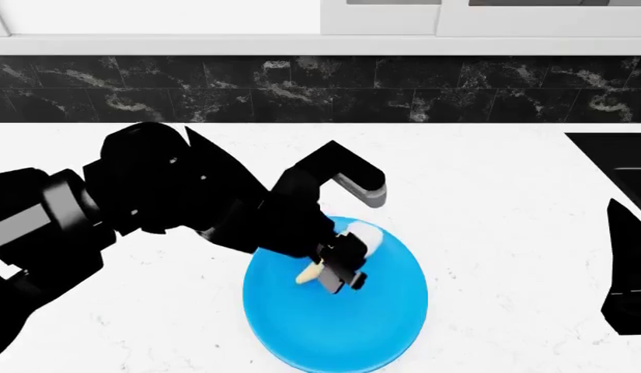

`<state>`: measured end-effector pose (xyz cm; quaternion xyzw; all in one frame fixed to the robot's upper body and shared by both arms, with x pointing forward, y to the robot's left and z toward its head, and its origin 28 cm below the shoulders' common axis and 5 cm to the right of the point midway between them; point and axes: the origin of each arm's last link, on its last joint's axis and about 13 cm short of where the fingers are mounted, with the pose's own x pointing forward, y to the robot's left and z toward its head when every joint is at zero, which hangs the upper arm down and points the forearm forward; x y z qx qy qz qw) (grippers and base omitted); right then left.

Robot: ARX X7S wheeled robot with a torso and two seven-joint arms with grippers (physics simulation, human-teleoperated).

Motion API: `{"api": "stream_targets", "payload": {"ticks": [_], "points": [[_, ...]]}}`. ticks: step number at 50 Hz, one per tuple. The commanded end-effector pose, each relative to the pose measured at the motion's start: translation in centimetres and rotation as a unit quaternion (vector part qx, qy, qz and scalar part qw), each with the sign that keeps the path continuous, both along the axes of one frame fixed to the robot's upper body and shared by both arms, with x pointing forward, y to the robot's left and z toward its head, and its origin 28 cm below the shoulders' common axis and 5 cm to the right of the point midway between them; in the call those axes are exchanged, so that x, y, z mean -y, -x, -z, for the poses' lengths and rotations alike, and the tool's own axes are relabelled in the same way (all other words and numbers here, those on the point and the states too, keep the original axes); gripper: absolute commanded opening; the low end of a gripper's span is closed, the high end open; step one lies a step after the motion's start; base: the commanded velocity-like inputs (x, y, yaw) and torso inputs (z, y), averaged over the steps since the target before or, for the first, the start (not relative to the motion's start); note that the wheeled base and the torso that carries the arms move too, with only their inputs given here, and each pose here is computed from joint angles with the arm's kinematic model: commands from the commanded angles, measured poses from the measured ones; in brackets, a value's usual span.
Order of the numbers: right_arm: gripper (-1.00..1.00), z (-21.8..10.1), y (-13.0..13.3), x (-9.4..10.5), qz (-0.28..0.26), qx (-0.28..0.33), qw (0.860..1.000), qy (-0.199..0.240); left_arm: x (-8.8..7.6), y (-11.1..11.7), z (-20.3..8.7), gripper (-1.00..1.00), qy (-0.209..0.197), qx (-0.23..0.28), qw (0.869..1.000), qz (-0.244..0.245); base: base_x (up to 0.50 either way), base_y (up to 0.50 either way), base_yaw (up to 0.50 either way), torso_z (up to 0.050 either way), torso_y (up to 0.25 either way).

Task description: Move the dessert items from the plate to the tray.

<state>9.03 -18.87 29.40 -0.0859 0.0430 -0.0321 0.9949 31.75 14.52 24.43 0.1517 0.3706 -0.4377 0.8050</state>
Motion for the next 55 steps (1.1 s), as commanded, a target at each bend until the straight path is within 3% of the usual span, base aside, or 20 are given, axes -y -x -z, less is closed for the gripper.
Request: {"api": "stream_targets", "payload": {"ticks": [1,13,27,42,55], "points": [[1.0,0.0,0.0,0.0,0.0,0.0,1.0,0.0,-0.5,0.6,-1.4,-1.0,0.021,0.023,0.999,-0.009,0.0,0.0,0.0,0.0,0.0],[1.0,-0.2,0.1,-0.1,0.001,0.002,1.0,-0.001,-1.8,2.8,-4.6,-1.0,0.064,0.057,0.996,-0.01,0.0,0.0,0.0,0.0,0.0],[1.0,-0.6,0.5,-0.9,-0.006,0.01,1.0,0.005,-4.3,8.2,-7.9,-1.0,0.131,0.134,0.982,-0.027,0.0,0.0,0.0,0.0,0.001],[1.0,-1.0,1.0,-1.4,-0.013,0.021,1.0,0.006,-6.5,12.2,-7.6,-1.0,0.159,0.17,0.971,-0.051,-0.09,-0.16,0.0,0.0,0.0],[1.0,-0.8,1.1,-1.3,-0.013,0.02,1.0,0.0,-6.6,12.3,-7.4,-1.0,0.171,0.17,0.969,-0.057,-0.19,-0.5,0.0,0.0,0.0]]}}
